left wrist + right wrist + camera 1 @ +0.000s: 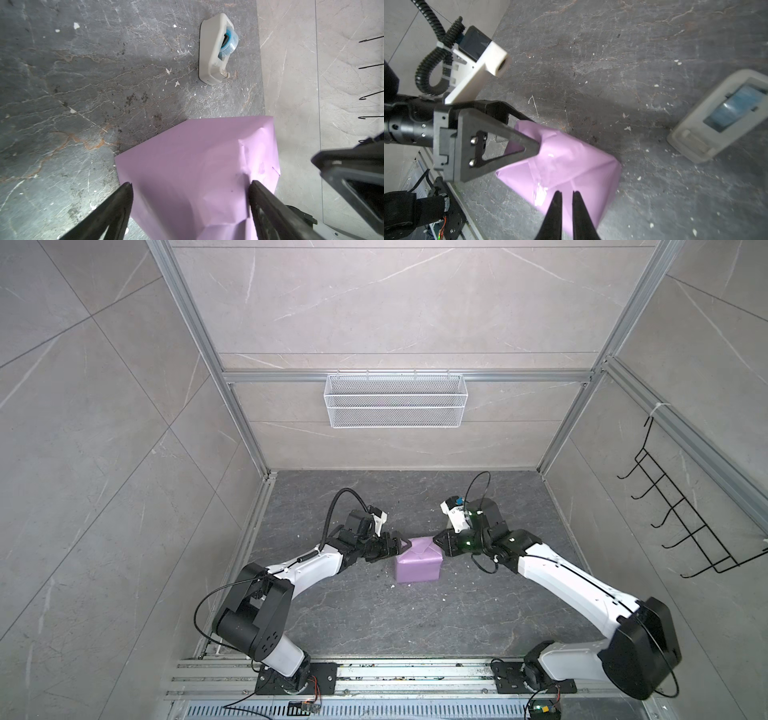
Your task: Wrap the gift box in paper
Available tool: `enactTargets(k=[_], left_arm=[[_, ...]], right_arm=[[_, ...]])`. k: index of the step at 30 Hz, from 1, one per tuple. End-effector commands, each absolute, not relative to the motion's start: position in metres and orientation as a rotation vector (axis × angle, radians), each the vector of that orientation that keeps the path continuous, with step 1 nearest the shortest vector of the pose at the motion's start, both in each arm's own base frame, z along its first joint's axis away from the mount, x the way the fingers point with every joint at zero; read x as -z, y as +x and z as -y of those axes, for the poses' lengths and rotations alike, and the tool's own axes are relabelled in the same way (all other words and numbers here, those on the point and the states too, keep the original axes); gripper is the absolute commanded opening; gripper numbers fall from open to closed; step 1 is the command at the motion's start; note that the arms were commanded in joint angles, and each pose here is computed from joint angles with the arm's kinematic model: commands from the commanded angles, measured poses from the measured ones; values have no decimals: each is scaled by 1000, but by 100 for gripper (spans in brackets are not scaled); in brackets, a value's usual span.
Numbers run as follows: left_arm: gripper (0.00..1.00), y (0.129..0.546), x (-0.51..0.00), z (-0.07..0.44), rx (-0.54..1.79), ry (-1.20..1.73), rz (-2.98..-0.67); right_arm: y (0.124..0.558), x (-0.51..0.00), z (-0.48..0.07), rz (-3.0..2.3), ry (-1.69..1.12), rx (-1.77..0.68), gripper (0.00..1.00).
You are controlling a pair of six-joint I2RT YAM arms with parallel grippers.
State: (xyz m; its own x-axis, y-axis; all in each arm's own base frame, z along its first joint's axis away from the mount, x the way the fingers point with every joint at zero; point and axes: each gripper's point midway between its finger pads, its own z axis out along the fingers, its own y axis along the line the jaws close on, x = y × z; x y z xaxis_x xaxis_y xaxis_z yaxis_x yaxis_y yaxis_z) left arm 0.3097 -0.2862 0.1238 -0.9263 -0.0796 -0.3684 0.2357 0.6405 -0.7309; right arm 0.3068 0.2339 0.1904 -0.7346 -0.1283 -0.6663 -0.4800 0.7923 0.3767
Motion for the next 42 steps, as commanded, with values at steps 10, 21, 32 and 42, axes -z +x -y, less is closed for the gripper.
enactTargets(k=[10, 21, 32, 42], left_arm=[[99, 305, -199, 260, 1039, 243, -2201], [93, 242, -132, 263, 714, 604, -2153], [91, 287, -132, 285, 596, 550, -2136], [90, 331, -153, 282, 601, 401, -2158]], right_arm=[[261, -158, -211, -2301, -530, -539, 76], [267, -123, -226, -2321, -540, -540, 86], [296, -132, -231, -2322, -473, -465, 86], [340, -146, -234, -2348, -385, -320, 87]])
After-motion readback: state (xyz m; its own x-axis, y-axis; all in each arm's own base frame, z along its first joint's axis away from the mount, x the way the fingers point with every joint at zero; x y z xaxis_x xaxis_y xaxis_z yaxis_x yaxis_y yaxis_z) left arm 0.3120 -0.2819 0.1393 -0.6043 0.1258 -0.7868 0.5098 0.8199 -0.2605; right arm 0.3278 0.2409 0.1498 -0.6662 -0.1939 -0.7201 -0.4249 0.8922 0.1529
